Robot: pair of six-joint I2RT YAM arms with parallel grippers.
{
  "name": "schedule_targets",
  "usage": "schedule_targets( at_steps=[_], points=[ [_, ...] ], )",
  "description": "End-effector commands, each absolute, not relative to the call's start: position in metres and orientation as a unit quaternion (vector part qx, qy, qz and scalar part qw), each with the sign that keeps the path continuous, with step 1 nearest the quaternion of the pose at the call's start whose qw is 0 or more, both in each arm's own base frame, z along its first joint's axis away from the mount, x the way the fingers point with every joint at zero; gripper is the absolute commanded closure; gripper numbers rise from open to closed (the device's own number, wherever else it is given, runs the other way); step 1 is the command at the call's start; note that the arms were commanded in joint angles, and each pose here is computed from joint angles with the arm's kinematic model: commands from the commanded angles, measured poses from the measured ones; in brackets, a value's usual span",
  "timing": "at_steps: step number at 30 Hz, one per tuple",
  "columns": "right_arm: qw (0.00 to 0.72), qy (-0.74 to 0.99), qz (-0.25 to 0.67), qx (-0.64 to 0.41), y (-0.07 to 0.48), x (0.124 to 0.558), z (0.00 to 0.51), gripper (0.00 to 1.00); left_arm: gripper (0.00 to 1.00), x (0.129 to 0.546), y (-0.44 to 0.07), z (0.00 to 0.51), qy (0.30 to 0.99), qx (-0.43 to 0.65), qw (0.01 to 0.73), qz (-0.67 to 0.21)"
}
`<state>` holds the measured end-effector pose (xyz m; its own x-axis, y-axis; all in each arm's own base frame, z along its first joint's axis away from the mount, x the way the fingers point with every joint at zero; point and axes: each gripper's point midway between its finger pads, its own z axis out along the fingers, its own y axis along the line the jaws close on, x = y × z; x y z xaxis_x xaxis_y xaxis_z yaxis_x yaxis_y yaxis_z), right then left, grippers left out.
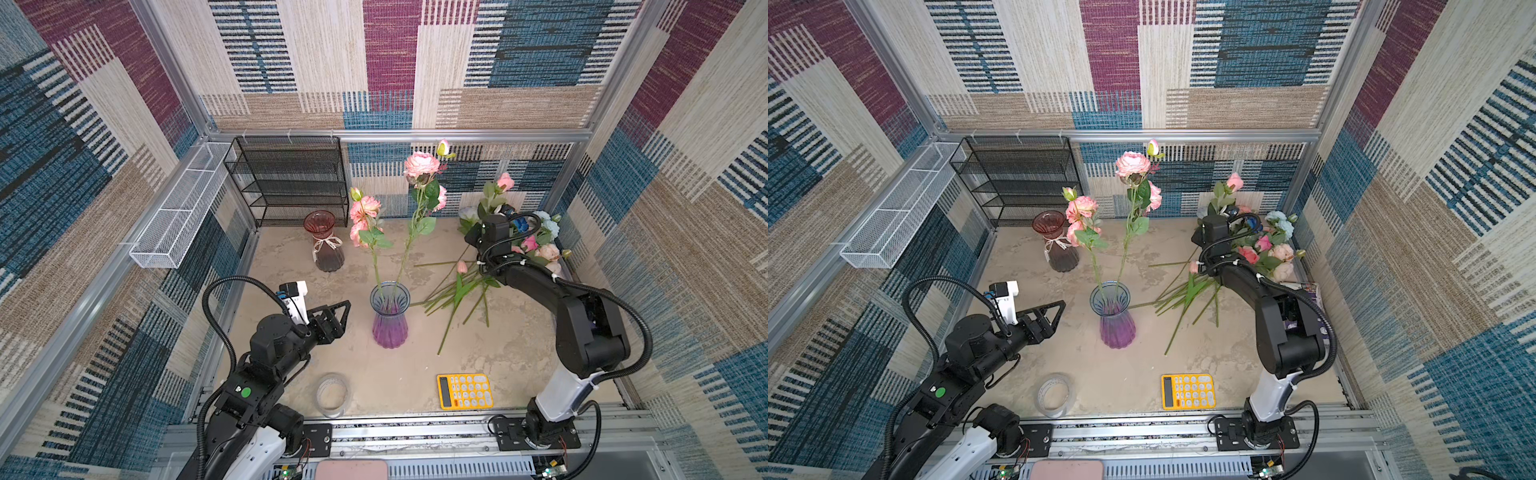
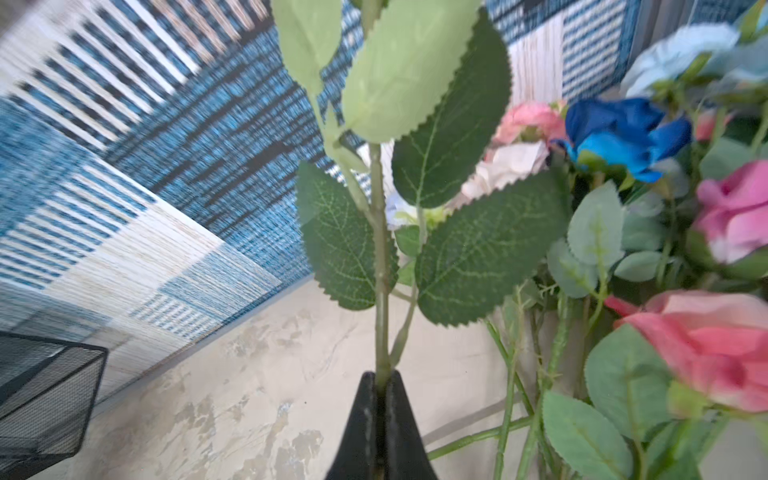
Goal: Arrange the flowers into the vase
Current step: 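Lift the pink rose upright out of the pile with the right gripper, then carry the rose over the vase and lower its stem in with the right gripper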
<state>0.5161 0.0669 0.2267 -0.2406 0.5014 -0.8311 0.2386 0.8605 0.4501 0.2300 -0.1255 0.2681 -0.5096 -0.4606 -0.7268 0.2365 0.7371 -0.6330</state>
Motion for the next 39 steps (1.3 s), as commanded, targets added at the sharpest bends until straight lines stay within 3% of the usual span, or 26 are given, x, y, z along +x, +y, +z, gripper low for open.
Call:
schedule_targets(
  at_steps=[1, 9, 18, 24, 32, 39],
  points=[
    [0.653, 0.712, 0.116, 0.23, 0.054, 0.498, 0.295, 1.0, 0.16, 0.23, -0.121, 0.276, 0.791, -0.075, 0.499, -0.347],
    [0.699, 0.672, 0.184, 0.163, 0.066, 0.412, 0.387, 1.0, 0.16, 0.226, -0.115, 0.292, 0.79, -0.07, 0.51, -0.333],
    [0.695, 0.636, 0.331, -0.059, 0.132, 0.297, 0.481, 1.0, 0.16, 0.223, -0.11, 0.302, 0.792, -0.068, 0.515, -0.322],
    [0.692, 0.575, 0.406, -0.161, 0.176, 0.246, 0.533, 1.0, 0.16, 0.223, -0.111, 0.302, 0.792, -0.069, 0.513, -0.324],
    [0.721, 0.494, 0.429, -0.227, 0.27, 0.236, 0.579, 1.0, 0.16, 0.224, -0.11, 0.301, 0.793, -0.072, 0.513, -0.322],
    [0.774, 0.441, 0.399, -0.218, 0.308, 0.26, 0.593, 1.0, 0.16, 0.223, -0.11, 0.3, 0.794, -0.07, 0.511, -0.32]
  ],
)
